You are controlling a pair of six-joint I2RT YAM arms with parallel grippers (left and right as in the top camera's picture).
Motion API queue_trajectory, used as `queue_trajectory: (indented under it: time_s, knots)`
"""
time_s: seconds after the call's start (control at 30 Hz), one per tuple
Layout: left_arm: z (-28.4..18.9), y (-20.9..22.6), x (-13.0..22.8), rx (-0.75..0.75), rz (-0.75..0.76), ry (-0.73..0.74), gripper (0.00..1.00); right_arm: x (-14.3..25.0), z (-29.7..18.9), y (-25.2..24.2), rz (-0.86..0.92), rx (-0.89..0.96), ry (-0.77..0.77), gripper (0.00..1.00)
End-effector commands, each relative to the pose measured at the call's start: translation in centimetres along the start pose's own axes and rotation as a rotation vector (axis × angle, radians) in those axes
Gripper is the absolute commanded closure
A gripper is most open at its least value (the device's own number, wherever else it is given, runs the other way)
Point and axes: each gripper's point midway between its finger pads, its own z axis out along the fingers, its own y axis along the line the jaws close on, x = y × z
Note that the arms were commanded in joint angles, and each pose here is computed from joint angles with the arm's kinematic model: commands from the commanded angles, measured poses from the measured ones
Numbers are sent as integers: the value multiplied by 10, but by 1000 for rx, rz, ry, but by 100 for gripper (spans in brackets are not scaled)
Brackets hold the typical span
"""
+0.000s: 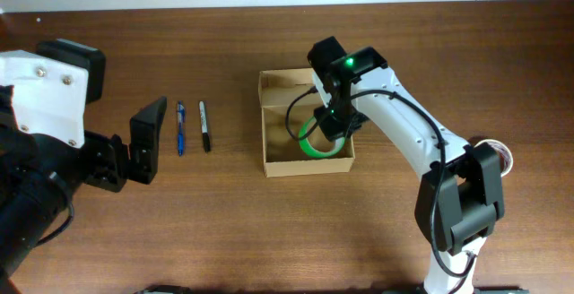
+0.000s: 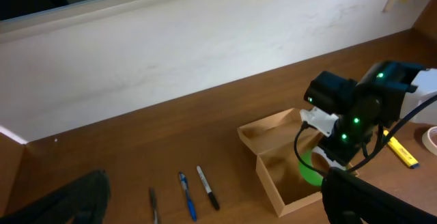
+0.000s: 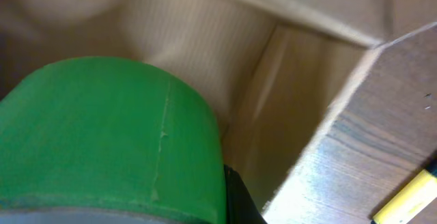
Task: Pack container
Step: 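Carry the green tape into the box and release it, then move the right gripper to the white masking tape roll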
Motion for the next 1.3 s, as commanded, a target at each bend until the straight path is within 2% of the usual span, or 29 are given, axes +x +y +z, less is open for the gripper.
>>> queue_trajectory:
  time_s: [0.0,0.37,0.57,0.9,1.03,1.17,1.27]
  knots:
    - [-3,0,1,-4,15,-2,1,3,7,-3,13,12,14,96]
    - [-3,0,1,-4,15,-2,1,0,9,-2,13,8,1,95]
    - [-3,0,1,-4,15,-3,1,0,9,-2,13,8,-2,73]
    - [-3,0,1,-4,15,0,1,-6,3,-3,16,10,-26,72]
    - [-3,0,0,-5,16,-7,1,-31,-57,-3,31,4,-155,73]
    - [-3,0,0,-6,16,-6,1,-53,-168,-18,68,55,-406,71]
    - [-3,4,1,-29,16,0,1,-46,-237,-47,129,150,-552,49]
